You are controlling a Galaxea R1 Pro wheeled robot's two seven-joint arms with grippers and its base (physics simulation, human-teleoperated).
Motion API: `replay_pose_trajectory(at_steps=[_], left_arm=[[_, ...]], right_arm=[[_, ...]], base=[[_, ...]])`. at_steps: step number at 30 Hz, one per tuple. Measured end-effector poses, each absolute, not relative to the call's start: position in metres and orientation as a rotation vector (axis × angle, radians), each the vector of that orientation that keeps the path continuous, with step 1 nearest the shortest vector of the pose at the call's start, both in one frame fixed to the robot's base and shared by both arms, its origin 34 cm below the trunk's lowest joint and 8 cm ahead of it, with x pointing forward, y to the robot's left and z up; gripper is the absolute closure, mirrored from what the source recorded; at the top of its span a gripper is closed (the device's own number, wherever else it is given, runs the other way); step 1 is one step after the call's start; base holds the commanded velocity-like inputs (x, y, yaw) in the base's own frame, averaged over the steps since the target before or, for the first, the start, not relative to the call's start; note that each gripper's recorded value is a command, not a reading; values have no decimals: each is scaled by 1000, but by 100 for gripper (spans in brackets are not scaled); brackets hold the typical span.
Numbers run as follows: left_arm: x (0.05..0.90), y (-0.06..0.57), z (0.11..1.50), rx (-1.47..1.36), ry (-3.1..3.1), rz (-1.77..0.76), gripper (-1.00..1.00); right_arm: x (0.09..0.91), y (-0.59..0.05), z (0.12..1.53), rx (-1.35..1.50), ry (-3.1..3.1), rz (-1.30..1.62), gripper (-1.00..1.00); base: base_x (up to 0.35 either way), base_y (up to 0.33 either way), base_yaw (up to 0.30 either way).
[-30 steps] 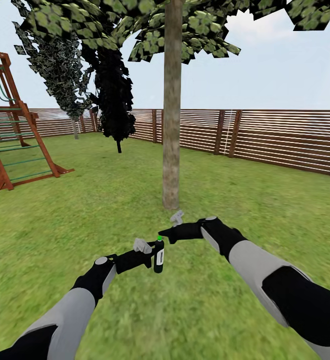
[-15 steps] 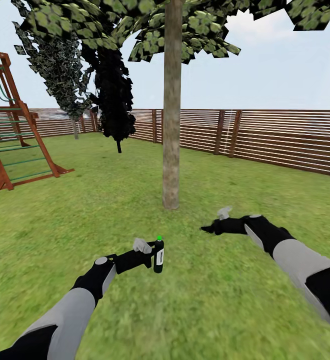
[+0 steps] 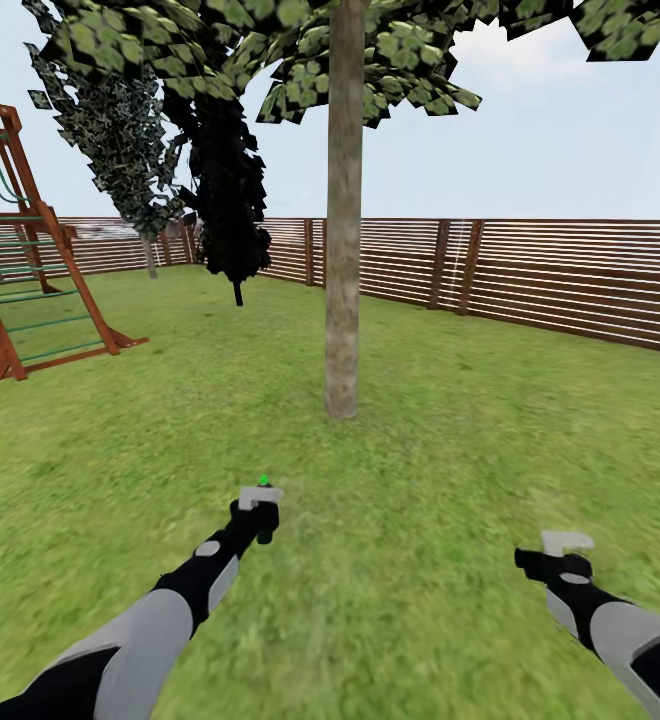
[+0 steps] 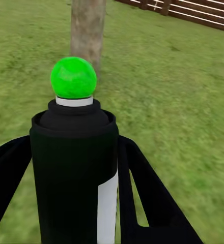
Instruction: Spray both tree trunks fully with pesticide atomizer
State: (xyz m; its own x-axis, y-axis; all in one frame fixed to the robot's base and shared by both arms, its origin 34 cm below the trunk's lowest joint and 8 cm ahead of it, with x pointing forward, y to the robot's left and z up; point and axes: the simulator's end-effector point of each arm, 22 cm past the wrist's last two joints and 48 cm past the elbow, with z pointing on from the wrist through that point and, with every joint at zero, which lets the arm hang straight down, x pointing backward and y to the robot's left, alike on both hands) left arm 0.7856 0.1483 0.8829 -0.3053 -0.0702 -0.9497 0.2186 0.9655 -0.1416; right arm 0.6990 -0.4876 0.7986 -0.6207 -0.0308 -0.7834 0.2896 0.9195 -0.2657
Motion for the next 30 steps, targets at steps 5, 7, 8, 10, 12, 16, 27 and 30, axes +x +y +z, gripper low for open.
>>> replay_pose_trajectory(at_steps=[5,7,8,10,12,16,27,30], left_arm=[[784,148,881,101,1861,-278,100],[784,148,880,103,1862,-278,100],[784,148,880,104,1862,-278,100],[784,147,880,105,1861,-280,100],[783,138,881,110,1859,-293,100],[781,120,884,116,1856,-321,100],[780,108,887,117,1850,-337,100],[781,108,887,116,1850,-337,100]], right_arm=[[668,-503,784,290,2142,-527,-100],[669,-505,790,303,2088,-530,-100],[665,-506,792,304,2043,-533,-100],[662,-506,792,299,2022,-535,-100],[660,-506,792,297,2014,-536,-100],[663,-484,785,287,2022,-502,-100],[664,-447,772,277,2044,-445,-100],[665,-440,770,275,2047,-433,-100]], base=[[0,0,0],[0,0,0],[0,0,0],[9,0,0],[124,0,0],[296,0,0],[348,0,0],[350,0,0]])
